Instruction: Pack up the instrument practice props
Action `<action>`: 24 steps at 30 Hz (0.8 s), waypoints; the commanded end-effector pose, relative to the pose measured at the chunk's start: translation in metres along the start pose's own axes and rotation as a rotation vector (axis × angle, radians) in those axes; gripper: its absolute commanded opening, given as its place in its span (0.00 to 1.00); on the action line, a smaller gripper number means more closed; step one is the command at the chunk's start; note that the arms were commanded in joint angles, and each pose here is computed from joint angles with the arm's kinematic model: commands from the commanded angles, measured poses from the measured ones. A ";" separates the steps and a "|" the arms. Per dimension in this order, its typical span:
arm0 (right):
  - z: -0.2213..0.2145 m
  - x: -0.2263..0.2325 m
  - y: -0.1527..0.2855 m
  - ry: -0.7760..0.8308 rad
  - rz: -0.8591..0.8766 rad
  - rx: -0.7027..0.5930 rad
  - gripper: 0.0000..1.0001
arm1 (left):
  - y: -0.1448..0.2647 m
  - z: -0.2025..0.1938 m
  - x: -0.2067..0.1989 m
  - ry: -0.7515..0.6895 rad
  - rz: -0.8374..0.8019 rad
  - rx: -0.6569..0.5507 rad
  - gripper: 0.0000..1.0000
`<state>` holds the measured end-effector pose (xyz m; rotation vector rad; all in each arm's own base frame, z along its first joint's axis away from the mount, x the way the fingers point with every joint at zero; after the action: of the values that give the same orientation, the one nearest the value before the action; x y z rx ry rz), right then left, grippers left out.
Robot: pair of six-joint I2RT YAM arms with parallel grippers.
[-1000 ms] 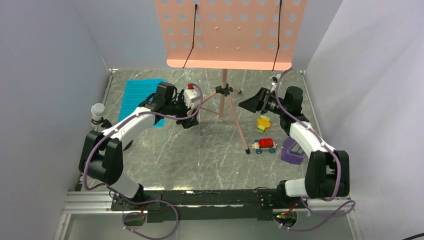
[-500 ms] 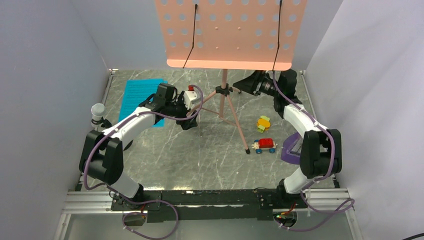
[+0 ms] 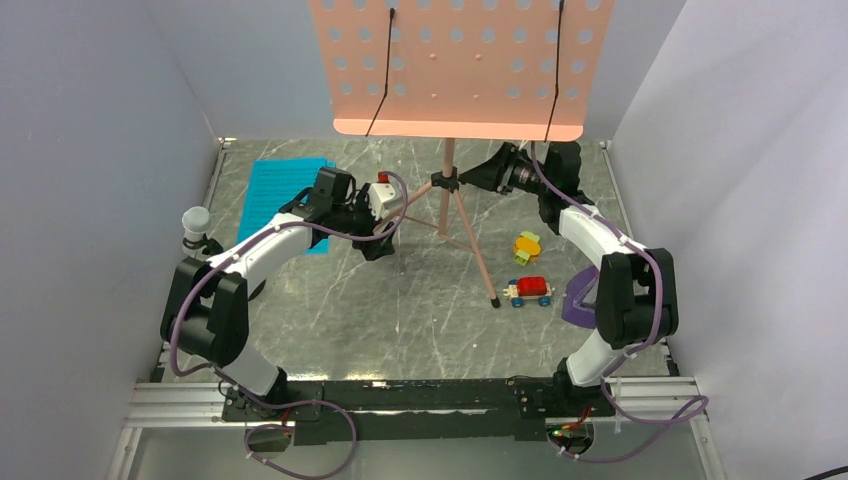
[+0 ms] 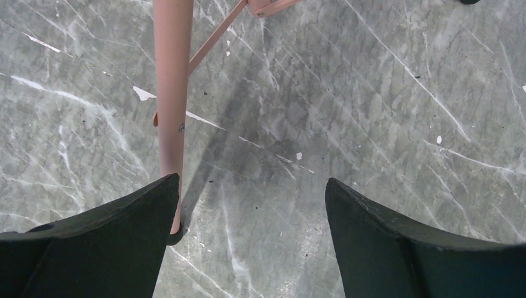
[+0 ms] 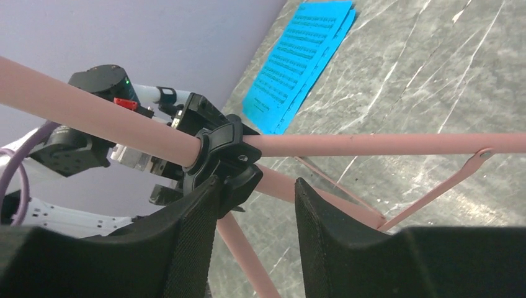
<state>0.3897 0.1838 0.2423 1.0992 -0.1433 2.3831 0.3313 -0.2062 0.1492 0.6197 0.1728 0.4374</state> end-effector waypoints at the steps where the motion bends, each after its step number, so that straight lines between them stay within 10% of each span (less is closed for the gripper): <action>1: -0.027 -0.034 -0.001 0.009 -0.133 0.062 0.45 | 0.001 0.018 0.005 -0.040 0.010 -0.042 0.92; 24: -0.050 -0.063 0.012 -0.024 -0.188 0.066 0.54 | -0.001 0.013 0.006 -0.047 0.008 -0.027 0.92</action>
<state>0.3722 0.1689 0.1649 1.1487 0.0336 2.2727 0.3324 -0.2051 0.1472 0.6291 0.1673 0.4409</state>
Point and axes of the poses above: each gripper's point midway between its finger pads, its own y axis back along the fingers, its own x axis along the line the jaws close on, z = x × y, the point moved 3 cm from there along y, back along the fingers, and after that the axes turned 1 degree about y, right-handed, at the moved point
